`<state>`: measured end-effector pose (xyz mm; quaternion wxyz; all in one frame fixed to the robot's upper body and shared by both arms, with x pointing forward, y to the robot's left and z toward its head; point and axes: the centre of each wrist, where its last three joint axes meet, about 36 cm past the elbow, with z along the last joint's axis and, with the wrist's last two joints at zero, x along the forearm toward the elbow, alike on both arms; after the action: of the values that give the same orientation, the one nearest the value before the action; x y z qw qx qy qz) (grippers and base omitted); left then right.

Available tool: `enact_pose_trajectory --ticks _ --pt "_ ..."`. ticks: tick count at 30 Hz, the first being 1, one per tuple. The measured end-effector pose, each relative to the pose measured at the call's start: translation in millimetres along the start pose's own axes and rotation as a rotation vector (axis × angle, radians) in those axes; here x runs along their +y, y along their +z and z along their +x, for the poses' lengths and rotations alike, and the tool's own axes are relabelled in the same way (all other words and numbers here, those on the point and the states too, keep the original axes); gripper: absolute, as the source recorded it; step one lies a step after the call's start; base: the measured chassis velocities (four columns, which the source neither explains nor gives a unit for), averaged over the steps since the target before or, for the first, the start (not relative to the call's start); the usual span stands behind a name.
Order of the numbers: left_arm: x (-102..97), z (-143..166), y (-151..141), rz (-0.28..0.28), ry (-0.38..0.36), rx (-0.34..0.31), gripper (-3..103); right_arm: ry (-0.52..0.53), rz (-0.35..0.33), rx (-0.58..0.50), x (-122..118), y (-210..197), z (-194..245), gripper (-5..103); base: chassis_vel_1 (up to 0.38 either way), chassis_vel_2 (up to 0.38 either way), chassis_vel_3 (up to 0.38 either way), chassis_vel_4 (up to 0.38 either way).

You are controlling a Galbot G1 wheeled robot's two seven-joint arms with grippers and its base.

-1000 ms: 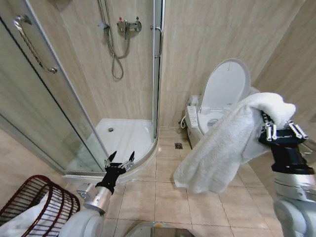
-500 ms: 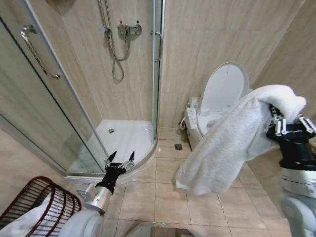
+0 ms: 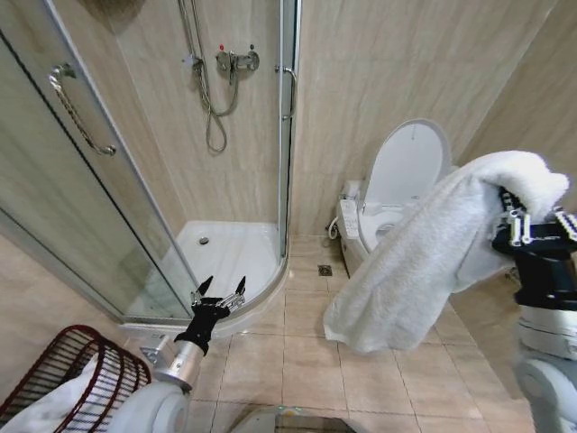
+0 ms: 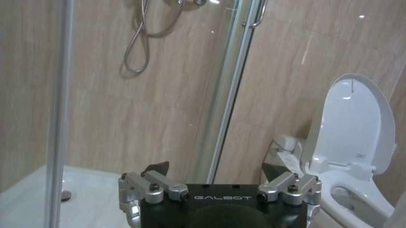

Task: Discard the used towel into the hamper.

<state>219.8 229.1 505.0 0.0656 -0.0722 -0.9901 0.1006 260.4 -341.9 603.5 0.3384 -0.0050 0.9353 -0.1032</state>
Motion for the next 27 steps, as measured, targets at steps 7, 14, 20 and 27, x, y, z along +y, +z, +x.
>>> enact_pose_trajectory --ticks 7,14,20,27 --pt "0.0 0.0 0.0 0.000 0.000 0.000 99 0.000 -0.007 0.000 0.4 0.3 0.3 12 0.000 0.000 0.000 0.000" --pt "0.0 0.0 0.0 0.000 0.000 0.000 99 -0.005 -0.009 -0.003 0.6 0.3 -0.2 12 0.000 0.000 0.000 0.000" --pt "0.0 0.0 0.0 0.000 0.000 0.000 99 -0.012 -0.011 -0.010 0.8 0.1 -1.5 12 0.000 0.000 0.000 0.000" --pt "0.0 0.0 0.0 0.000 0.000 0.000 99 -0.018 -0.011 -0.013 0.5 -0.4 -2.6 12 0.000 0.000 0.000 0.000"
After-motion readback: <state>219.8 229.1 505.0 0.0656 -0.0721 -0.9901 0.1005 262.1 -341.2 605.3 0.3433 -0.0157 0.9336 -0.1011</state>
